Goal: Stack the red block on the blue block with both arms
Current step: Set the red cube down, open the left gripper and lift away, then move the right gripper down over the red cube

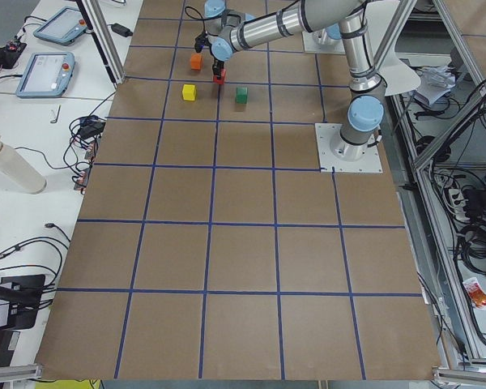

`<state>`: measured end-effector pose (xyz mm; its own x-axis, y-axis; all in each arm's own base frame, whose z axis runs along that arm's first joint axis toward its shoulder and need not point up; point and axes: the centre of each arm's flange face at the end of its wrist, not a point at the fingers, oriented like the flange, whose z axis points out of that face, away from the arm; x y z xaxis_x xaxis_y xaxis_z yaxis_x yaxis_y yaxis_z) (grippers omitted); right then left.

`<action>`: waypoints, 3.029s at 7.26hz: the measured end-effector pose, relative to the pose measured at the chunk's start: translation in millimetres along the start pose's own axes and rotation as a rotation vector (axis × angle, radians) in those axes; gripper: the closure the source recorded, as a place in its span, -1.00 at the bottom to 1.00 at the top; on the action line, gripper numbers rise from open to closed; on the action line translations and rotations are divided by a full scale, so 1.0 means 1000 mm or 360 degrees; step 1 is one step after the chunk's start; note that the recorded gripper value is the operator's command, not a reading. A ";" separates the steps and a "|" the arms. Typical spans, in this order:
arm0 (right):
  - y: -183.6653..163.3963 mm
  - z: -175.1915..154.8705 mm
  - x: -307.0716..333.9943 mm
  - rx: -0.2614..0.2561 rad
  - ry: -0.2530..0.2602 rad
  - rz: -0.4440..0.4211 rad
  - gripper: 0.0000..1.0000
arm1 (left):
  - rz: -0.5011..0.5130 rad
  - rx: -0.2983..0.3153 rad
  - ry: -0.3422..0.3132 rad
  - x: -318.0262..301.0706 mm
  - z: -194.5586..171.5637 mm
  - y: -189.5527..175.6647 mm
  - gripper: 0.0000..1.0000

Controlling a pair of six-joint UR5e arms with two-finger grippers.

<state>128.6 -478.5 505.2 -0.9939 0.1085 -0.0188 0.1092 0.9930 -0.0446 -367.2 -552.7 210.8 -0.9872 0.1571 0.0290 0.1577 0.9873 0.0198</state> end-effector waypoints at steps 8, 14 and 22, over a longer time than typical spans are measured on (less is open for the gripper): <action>0.000 0.000 0.001 0.0005 0.0003 0.0001 -1.00 | 0.0053 0.0038 0.0004 -0.232 -0.239 0.053 -1.00; -0.009 0.026 -0.001 -0.0089 -0.0002 0.0026 -1.00 | -0.0169 0.0070 0.0000 -0.239 -0.294 0.082 -1.00; -0.056 0.104 -0.071 -0.0022 -0.0015 0.0347 -1.00 | -0.0336 0.0076 0.0007 -0.237 -0.297 0.081 -1.00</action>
<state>194.8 -546.4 405.4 -0.9467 0.3202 -0.0357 0.3211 0.9467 -0.0251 -113.1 -517.3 502.6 -0.9980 -0.0531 0.0334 -0.0538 0.9983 -0.0214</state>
